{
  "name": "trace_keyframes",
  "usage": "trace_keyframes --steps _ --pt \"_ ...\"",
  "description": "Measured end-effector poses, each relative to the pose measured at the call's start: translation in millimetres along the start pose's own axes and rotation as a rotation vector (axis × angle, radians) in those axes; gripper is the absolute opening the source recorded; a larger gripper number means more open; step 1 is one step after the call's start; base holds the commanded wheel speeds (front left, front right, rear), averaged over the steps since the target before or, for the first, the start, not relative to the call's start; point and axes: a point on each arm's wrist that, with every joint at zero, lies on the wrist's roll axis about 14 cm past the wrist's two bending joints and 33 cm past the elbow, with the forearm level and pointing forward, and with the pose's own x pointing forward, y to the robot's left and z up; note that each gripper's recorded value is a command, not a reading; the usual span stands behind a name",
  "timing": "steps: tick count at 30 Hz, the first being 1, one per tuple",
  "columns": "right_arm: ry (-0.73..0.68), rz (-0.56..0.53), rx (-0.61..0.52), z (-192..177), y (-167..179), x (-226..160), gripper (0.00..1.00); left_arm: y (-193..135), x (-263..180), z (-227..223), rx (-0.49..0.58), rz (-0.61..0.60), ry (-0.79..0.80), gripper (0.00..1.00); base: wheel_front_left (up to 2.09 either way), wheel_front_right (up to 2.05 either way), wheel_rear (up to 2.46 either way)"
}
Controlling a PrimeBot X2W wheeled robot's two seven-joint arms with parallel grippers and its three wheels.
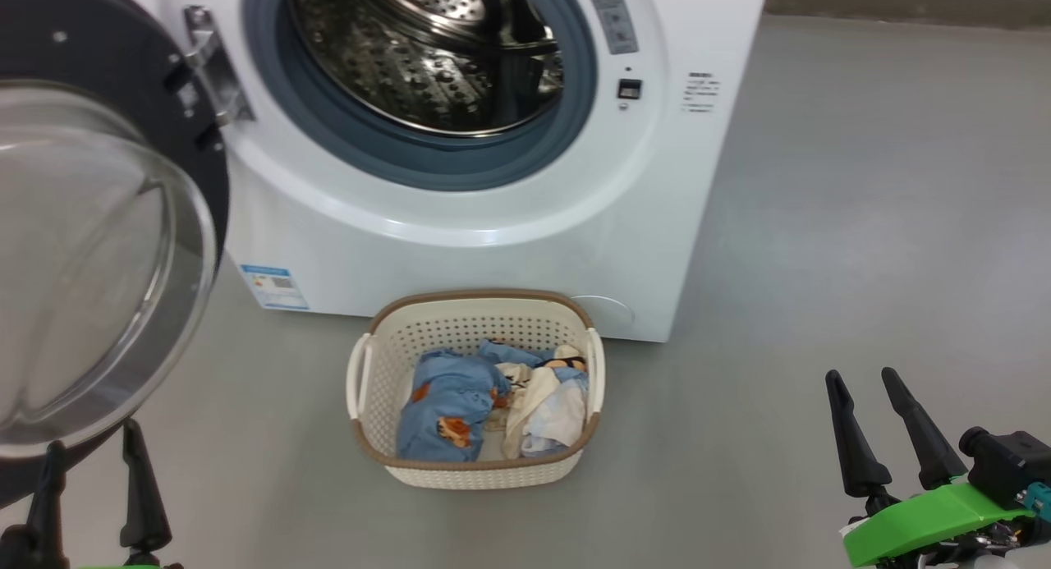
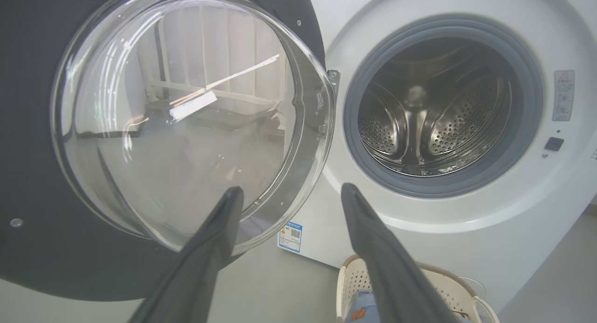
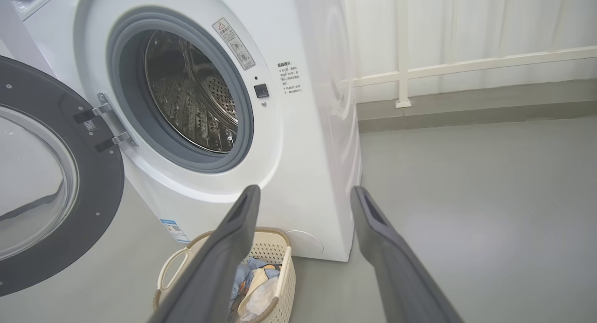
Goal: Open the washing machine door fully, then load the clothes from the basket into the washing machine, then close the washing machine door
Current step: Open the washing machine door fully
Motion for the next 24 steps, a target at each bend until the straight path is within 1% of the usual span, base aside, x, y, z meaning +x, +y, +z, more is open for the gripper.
trace_keyframes --steps 6,12,15,20,24 --pt "-0.015 -0.058 0.000 5 -18 -13 1.00 -32 9 -11 -0.031 -0.090 0.029 1.00 0.00 0.00 0.00" --pt "-0.025 -0.123 -0.003 8 -37 -27 1.00 -69 17 -21 -0.024 -0.203 0.055 1.00 0.00 0.00 0.00" --pt "-0.028 -0.144 -0.003 9 -43 -31 1.00 -77 17 -26 -0.017 -0.231 0.073 1.00 0.00 0.00 0.00" --pt "-0.038 -0.189 -0.001 13 -55 -42 1.00 -101 16 -34 -0.015 -0.307 0.094 1.00 0.00 0.00 0.00" --pt "-0.047 -0.208 -0.002 15 -60 -48 1.00 -110 17 -35 -0.019 -0.330 0.096 1.00 0.00 0.00 0.00"
